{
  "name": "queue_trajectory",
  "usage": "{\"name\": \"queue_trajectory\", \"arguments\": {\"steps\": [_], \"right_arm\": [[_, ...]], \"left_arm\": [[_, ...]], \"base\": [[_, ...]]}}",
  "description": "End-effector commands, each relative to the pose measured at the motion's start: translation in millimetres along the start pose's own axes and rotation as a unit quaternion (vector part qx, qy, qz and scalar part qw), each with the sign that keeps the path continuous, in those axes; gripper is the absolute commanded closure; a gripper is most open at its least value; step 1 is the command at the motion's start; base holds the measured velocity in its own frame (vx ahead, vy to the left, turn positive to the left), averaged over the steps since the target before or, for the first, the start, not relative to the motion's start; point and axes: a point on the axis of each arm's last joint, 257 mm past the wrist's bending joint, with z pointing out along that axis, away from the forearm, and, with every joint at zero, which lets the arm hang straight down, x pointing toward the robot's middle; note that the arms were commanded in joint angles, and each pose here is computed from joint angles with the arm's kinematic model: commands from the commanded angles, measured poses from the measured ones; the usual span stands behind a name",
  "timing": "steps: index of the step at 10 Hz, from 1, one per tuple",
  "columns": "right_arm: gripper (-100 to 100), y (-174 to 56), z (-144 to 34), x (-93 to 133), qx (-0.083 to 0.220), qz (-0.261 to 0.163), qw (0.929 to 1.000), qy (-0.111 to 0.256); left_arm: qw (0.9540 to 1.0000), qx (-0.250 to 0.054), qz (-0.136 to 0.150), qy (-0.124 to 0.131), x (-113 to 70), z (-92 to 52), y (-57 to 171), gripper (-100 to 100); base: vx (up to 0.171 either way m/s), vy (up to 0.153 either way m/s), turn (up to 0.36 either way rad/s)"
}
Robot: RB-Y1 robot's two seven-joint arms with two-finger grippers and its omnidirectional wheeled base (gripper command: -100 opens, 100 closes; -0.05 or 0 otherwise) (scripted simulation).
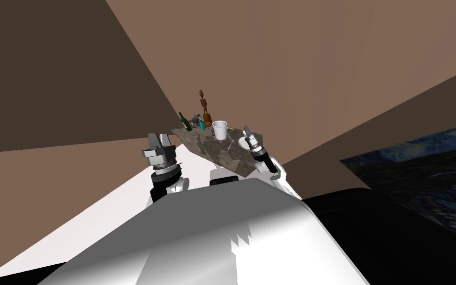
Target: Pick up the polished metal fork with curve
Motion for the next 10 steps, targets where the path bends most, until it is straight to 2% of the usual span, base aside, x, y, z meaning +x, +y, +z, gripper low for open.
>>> {"name": "queue_trajectory", "arguments": {"steps": [1,2,3,4,5,6,7,8,9,10], "right_arm": [[-100,-5,0.3,6,0.007,-0.005,0.9998,0.018],[-100,-13,2.2,12,0.021,-0.005,0.9991,0.037],[-100,-14,1.4,13,0.021,-0.01,0.9987,0.045],[-100,-23,2.0,20,0.037,-0.008,0.9973,0.063],[-100,-24,0.9,21,0.038,-0.015,0.9966,0.072],[-100,-35,0.1,27,0.057,-0.012,0.9943,0.089],[-100,-36,-1.3,28,0.058,-0.019,0.9932,0.099],[-100,-49,-3.9,34,0.08,-0.017,0.9898,0.116],[-100,-50,-5.3,34,0.081,-0.024,0.9885,0.125],[-100,-65,-9.9,40,0.106,-0.021,0.9839,0.142]], "left_arm": [[1.0,0.0,0.0,0.0,0.0,0.0,0,0],[1.0,0.0,0.0,0.0,0.0,0.0,0,0],[1.0,0.0,0.0,0.0,0.0,0.0,0,0],[1.0,0.0,0.0,0.0,0.0,0.0,0,0],[1.0,0.0,0.0,0.0,0.0,0.0,0,0],[1.0,0.0,0.0,0.0,0.0,0.0,0,0],[1.0,0.0,0.0,0.0,0.0,0.0,0,0],[1.0,0.0,0.0,0.0,0.0,0.0,0,0],[1.0,0.0,0.0,0.0,0.0,0.0,0,0],[1.0,0.0,0.0,0.0,0.0,0.0,0,0]], "base": [[0.025,0.066,-0.004],[0.038,0.082,0.001],[0.037,0.066,-0.004],[0.034,0.073,0.01],[0.032,0.061,0.002],[0.045,0.074,0.014],[0.039,0.058,0.006],[0.04,0.067,0.031],[0.039,0.062,0.007],[0.049,0.065,0.035]]}}
